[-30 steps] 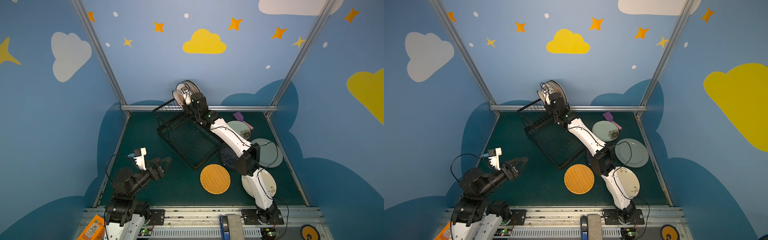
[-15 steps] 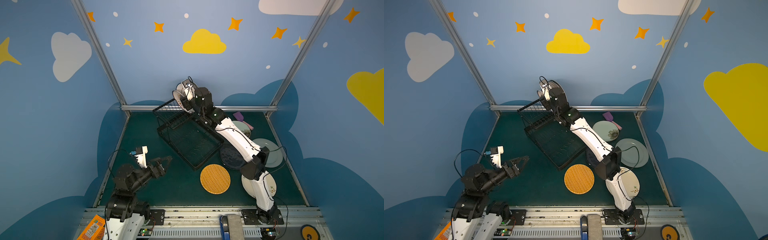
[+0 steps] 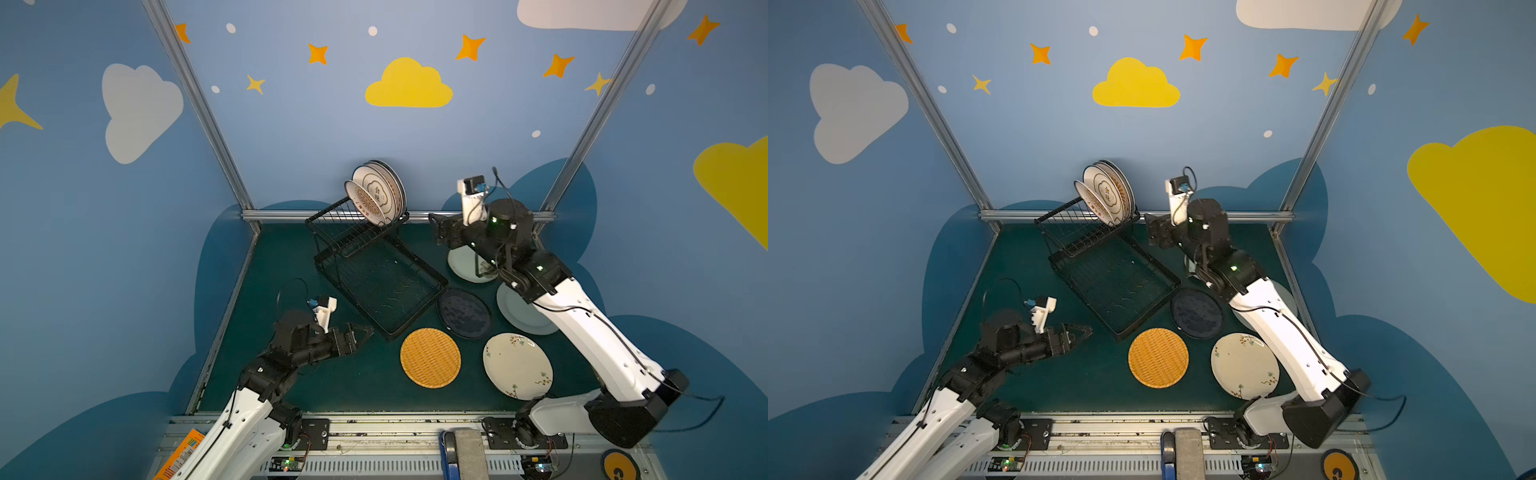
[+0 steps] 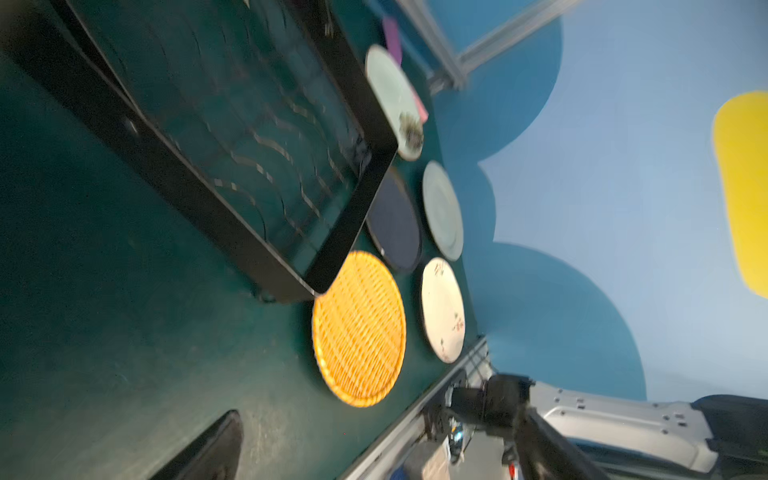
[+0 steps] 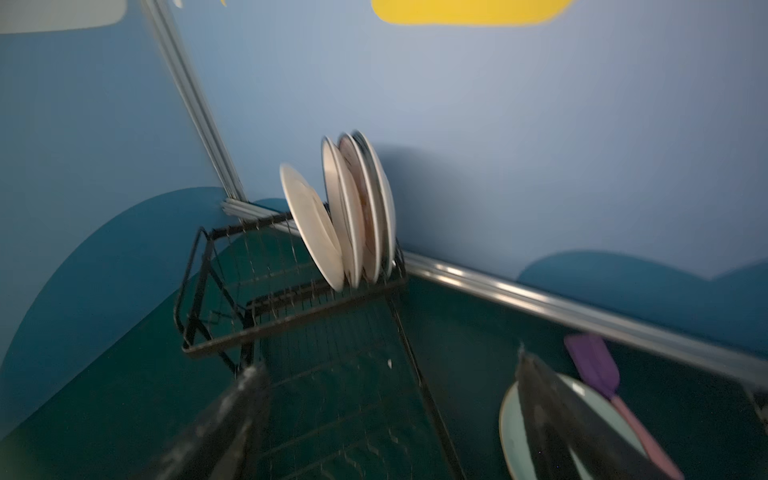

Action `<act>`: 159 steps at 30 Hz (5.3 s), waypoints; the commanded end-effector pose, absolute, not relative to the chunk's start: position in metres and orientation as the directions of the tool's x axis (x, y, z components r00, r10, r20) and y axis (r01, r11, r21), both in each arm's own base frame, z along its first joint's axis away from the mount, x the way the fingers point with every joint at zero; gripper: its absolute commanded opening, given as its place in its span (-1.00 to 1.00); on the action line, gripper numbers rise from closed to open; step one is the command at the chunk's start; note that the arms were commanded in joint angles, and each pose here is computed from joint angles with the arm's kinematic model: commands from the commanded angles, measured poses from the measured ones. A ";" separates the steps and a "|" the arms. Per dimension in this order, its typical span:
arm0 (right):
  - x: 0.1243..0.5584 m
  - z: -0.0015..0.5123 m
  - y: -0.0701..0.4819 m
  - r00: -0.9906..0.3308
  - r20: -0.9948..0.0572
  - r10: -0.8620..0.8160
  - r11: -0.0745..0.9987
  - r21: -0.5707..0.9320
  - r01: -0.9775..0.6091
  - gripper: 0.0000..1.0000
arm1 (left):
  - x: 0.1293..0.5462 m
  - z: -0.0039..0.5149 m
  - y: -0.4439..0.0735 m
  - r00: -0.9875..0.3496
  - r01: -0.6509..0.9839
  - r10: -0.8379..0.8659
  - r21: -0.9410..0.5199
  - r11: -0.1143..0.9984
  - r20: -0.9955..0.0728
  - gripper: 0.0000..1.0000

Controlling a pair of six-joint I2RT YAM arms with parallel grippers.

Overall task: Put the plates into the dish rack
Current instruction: 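Open the right gripper and withdraw it from the rack, then grasp the yellow wicker plate edge with the left gripper while the right gripper centers, then tilt the wicker plate up with the left gripper while the right gripper grasps its rim, then lift the wicker plate with the right gripper while the left gripper releases and draws back, then carry the wicker plate with the right gripper to the rack's far end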

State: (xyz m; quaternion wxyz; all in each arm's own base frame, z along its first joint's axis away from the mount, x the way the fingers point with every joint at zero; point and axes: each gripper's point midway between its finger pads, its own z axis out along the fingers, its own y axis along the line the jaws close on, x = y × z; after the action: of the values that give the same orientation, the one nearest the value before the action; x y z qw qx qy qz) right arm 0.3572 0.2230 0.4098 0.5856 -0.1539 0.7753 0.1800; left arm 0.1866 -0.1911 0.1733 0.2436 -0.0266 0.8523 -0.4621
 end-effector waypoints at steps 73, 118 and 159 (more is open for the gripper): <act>0.298 0.262 0.148 -0.729 -0.596 0.335 0.704 0.673 -0.227 0.84 | 0.168 0.129 -0.301 -0.967 -0.036 -0.241 -0.892 0.451 -0.083 -0.92; 0.275 0.274 0.286 -0.900 -0.434 0.038 0.410 0.828 -0.382 -0.48 | 0.242 0.271 -0.221 -0.851 0.102 -0.506 -0.990 0.098 -0.138 -0.92; 0.395 0.513 0.363 0.169 -0.985 -0.038 0.685 -0.149 -0.713 -1.00 | 0.200 0.256 -0.132 -0.722 0.273 -0.367 -0.729 0.628 -0.586 1.00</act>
State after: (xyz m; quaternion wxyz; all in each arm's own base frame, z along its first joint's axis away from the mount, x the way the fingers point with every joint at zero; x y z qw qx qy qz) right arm 0.3854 0.3608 0.4807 0.6297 -0.3032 0.6465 0.3058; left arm 0.2043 -0.1292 0.2506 0.3590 -0.0553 0.8291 -0.4251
